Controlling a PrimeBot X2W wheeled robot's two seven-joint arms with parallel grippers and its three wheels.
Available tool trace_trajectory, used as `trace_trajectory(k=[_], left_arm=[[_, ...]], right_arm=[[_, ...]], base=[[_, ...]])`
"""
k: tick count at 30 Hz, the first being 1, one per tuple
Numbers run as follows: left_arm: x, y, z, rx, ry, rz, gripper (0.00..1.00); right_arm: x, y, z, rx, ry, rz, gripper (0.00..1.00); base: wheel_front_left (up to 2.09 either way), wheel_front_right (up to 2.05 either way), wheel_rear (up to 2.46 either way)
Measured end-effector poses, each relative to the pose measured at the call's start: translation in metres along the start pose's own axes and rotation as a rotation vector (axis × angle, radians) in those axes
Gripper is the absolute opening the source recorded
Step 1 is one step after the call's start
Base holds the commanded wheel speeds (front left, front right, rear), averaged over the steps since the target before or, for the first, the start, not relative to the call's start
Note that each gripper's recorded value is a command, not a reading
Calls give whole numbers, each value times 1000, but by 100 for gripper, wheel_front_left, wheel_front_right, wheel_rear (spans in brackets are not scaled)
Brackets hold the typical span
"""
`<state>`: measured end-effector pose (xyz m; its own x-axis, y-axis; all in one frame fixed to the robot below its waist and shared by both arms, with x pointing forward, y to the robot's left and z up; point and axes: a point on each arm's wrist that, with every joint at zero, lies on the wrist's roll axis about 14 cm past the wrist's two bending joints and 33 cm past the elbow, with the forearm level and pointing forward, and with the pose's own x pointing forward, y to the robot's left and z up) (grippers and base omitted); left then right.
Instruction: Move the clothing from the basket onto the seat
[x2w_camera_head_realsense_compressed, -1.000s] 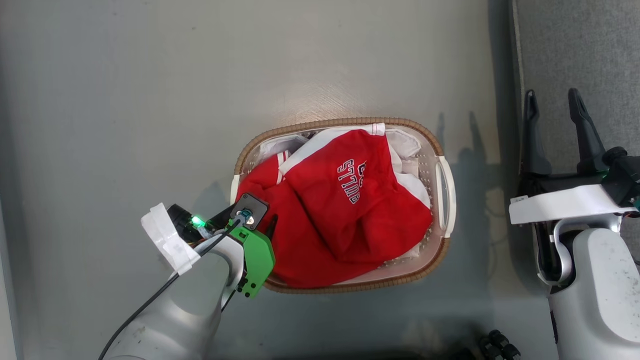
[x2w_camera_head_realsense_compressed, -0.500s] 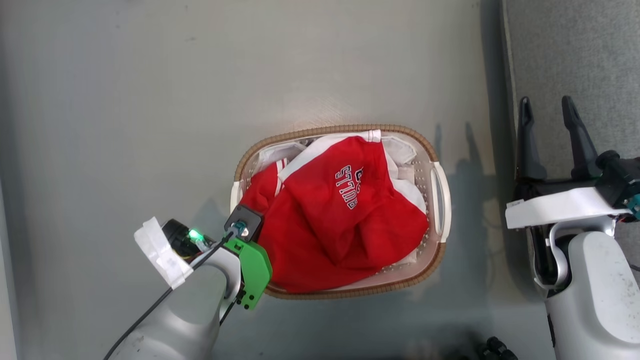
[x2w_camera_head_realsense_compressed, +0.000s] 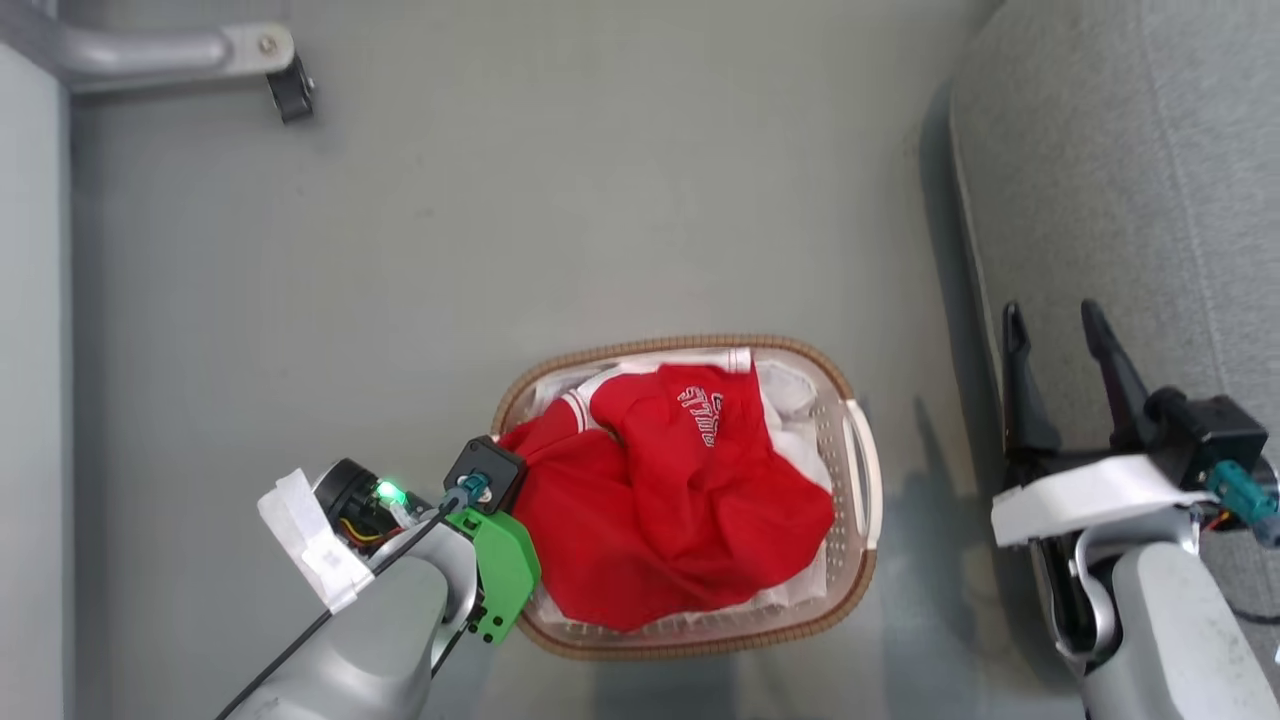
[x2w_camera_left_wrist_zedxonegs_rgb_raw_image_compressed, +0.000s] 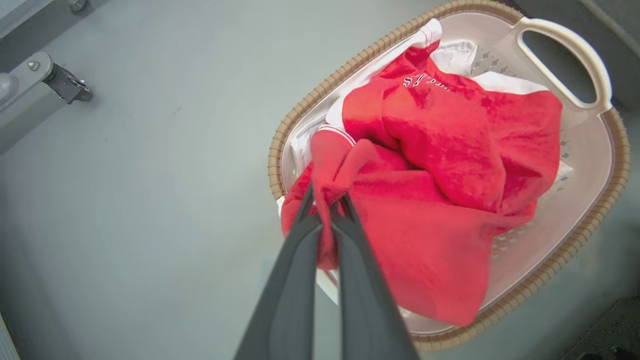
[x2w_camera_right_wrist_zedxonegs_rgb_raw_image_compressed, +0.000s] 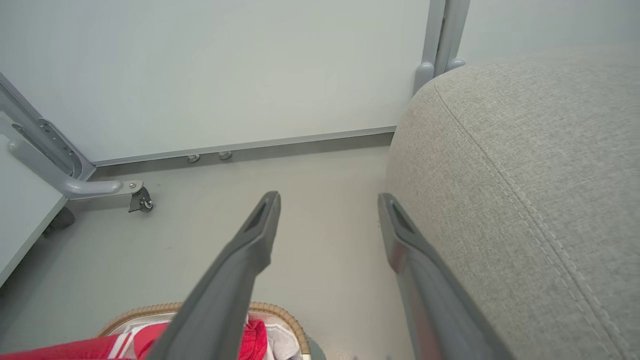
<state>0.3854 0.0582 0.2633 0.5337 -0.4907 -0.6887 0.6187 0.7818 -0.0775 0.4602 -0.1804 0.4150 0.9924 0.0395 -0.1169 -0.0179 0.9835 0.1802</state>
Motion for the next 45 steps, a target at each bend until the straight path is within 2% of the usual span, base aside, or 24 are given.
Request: trace_trajectory(k=[11,15,20,22,25,27,33,39,45], left_arm=[[-46,10,81,257,-216,37,0],[-69,20,130,384,-324,74,0],[-102,15,195,510,-462,100,0],[-116,11,221,504,-526,104,0],[-139,15,253,567,-569,132,0],[-155,17,277,555,-615,142,0],[-186,18,333,632,-697,167,0],[-207,14,370,659,-763,186,0],[-220,2,388,683,-803,182,0]], right_arm=[[-45,9,37,-11,-68,15,100],[-60,13,51,-19,-105,25,100],[-77,14,68,-25,-151,27,100],[-81,15,73,-27,-166,30,100],[-87,17,81,-31,-192,34,100],[-90,17,87,-32,-210,33,100],[-94,9,91,-41,-222,11,100],[-97,7,91,-46,-222,5,100],[-97,16,96,-58,-238,32,100]], base=[[0,0,0],[0,0,0],[0,0,0],[0,0,0],[0,0,0],[0,0,0],[0,0,0],[0,0,0],[0,0,0]])
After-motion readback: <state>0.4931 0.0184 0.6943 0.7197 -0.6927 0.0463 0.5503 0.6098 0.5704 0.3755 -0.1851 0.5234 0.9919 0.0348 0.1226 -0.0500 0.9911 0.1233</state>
